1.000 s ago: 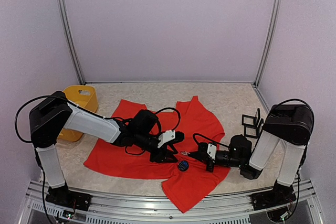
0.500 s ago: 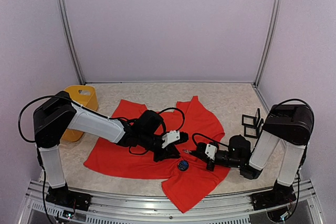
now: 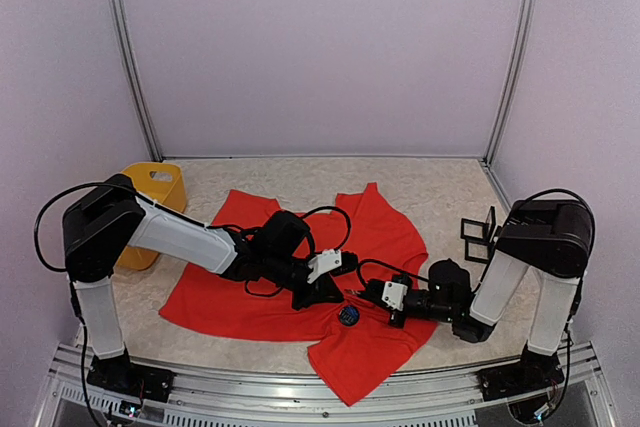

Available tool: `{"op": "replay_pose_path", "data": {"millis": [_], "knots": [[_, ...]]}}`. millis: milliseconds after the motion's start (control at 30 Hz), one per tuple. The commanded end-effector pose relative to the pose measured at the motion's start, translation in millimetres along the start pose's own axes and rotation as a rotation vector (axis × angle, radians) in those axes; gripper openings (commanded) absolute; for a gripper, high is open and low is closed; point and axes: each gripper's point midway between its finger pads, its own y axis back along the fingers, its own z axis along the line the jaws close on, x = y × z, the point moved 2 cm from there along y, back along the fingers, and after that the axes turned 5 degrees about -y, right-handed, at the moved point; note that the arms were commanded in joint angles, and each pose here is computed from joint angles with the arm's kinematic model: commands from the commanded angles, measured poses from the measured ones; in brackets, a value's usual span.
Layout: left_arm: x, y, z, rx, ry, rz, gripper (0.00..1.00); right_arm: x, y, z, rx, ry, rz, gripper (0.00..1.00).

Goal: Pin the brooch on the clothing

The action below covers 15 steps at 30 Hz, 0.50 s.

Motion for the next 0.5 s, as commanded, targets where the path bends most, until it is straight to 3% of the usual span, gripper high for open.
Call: {"op": "replay_pose_path", "data": {"millis": [0, 467], "knots": [[-18, 8, -4, 0.009, -0.014, -0.063, 0.00, 0, 2, 10, -0.033, 0.025, -0.001, 0.00], [-19, 9, -4, 0.006, 0.006, -0.066, 0.00, -20, 7, 20, -0.087, -0.036, -0.088, 0.00]]}}
